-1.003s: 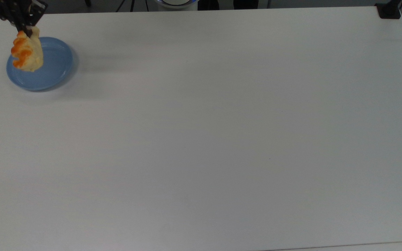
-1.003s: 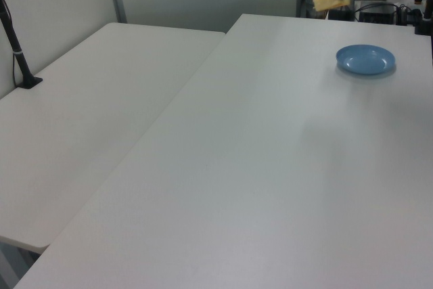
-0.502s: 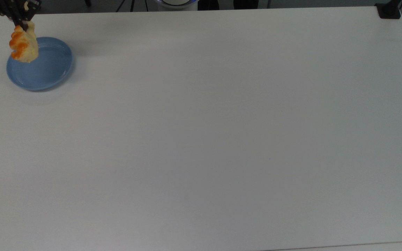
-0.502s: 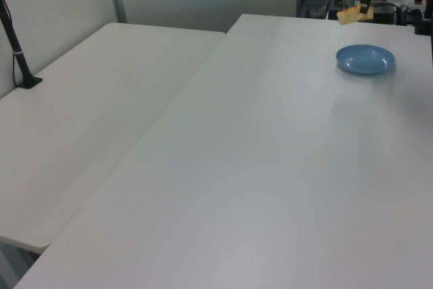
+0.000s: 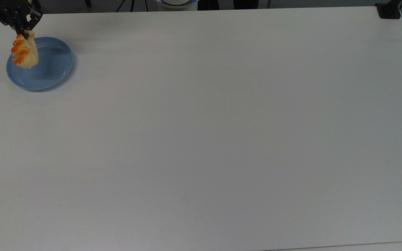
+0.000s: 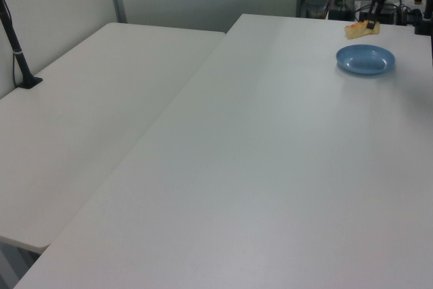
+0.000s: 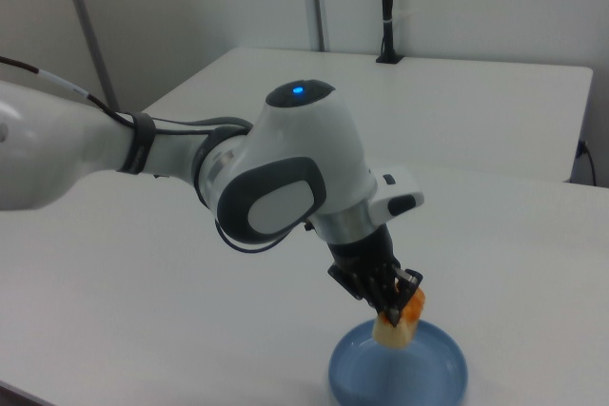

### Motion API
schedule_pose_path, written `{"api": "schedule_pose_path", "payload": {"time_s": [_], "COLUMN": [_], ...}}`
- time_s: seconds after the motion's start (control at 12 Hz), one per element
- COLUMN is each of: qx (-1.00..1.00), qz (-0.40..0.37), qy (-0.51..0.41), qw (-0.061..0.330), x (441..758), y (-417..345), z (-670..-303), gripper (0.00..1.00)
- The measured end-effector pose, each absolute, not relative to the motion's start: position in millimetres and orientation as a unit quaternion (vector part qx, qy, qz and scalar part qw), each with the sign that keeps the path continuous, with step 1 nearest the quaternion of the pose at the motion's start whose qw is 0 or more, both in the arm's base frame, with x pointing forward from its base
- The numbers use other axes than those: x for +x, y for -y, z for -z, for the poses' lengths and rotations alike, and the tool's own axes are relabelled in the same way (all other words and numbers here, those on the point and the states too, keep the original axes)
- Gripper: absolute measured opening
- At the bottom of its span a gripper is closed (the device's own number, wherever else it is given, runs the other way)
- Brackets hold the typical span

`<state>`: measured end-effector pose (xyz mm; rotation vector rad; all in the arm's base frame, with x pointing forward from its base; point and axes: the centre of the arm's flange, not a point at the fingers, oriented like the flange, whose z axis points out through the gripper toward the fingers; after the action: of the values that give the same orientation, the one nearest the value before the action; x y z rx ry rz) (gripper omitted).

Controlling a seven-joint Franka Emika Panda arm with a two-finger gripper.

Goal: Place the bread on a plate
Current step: 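Lower the bread roll onto the blue plate and open the gripper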

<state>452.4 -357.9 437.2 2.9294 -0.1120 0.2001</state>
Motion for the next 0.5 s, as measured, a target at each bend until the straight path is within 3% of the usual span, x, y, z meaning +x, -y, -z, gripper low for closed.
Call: {"api": "schedule_pose_path", "payload": {"time_s": [0.5], "qx": [0.991], "qz": [-0.053], "qy": [0.01], "qw": [0.125], "x": [455], "y": [370], "z": [-367], "gripper": [0.09]}}
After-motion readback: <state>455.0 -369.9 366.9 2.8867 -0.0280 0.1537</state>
